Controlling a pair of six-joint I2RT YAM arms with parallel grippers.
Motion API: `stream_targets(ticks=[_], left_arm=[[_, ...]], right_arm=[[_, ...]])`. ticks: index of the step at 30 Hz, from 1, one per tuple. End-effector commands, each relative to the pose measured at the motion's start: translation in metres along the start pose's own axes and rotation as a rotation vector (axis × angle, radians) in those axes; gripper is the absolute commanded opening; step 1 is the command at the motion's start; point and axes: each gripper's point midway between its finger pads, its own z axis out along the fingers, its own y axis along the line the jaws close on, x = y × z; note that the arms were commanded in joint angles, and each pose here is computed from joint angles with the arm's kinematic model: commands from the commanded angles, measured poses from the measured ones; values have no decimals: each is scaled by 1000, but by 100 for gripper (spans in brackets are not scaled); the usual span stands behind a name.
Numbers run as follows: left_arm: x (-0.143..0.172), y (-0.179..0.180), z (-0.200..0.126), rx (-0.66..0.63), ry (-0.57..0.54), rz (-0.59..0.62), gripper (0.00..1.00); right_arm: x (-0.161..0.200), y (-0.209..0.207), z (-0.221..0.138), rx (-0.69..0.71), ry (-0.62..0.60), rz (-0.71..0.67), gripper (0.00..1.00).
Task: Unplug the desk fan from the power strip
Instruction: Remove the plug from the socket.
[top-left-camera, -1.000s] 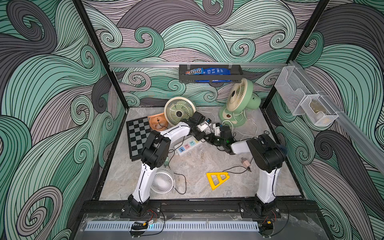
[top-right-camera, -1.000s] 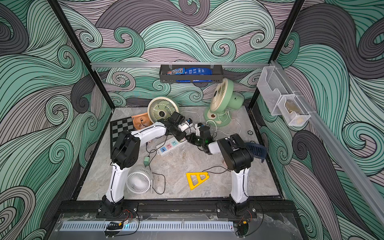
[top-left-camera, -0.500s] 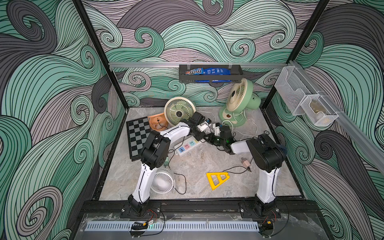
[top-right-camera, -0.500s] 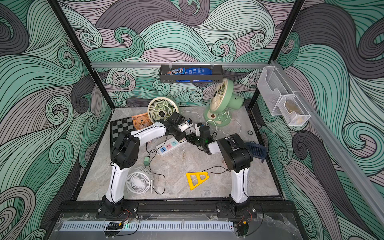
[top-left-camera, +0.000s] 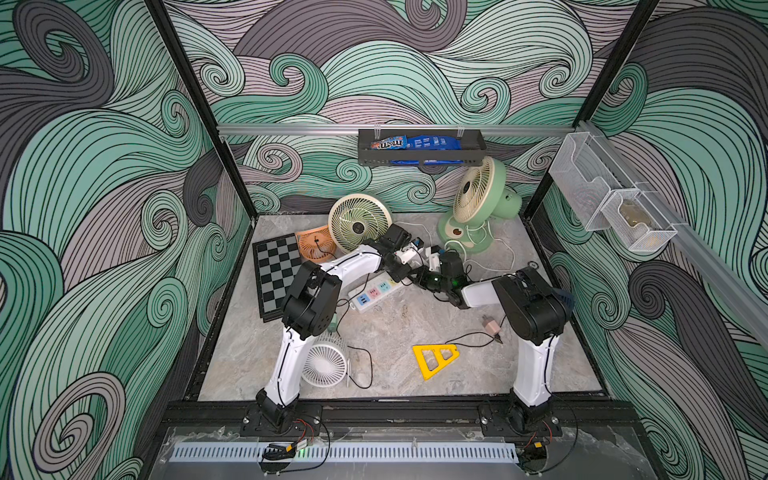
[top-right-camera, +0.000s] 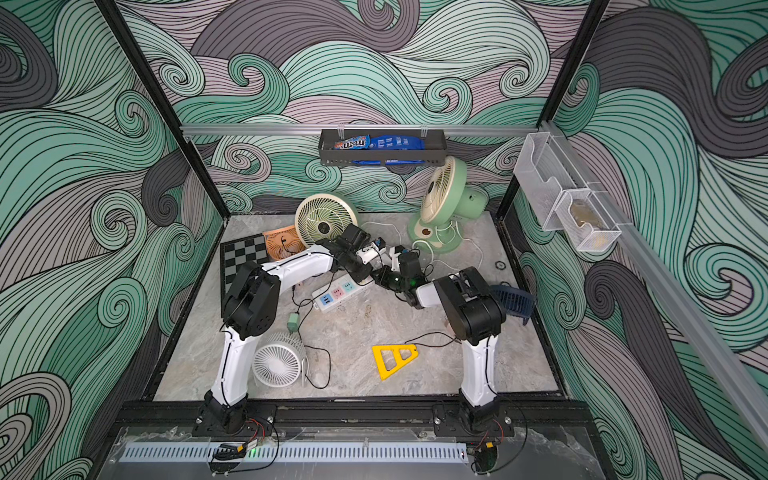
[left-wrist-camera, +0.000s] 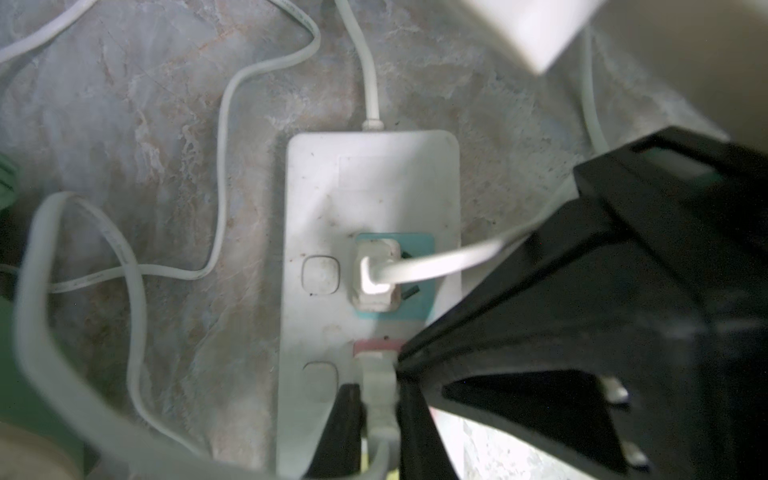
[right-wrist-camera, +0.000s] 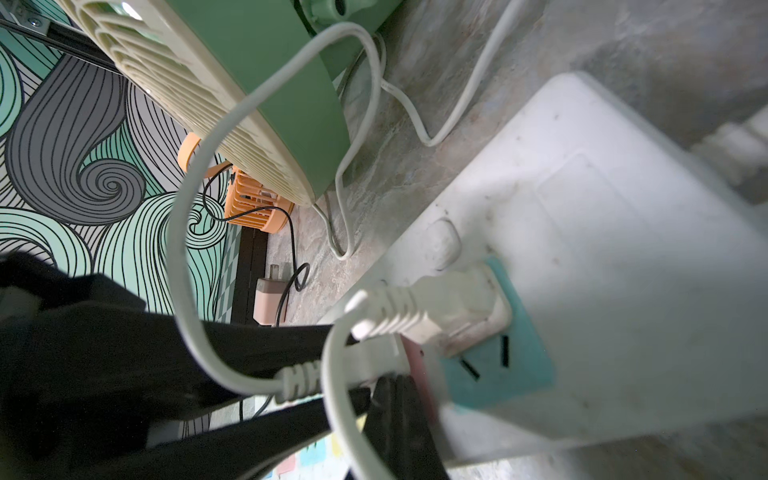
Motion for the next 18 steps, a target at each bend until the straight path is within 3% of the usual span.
stream_targets(ticks=[1,8,10,15,18], left_arm=[[-4,-8,-4,83,-9,-30,0],[-12,-13,-12,-65,-40,128,0],[-14,-9,-11,-84,-42,104,0],[-8,5,-9,40,-20,-72,0],[-3,0,-8,65,-15,-35,0]], right_arm=[[48,-53,2,164,127,84,2],[48,-54,2,168,128,84,2],[47,-53,2,167,127,85,2],[49,-53,1,165,127,83,2],[48,-53,1,164,125,84,2]])
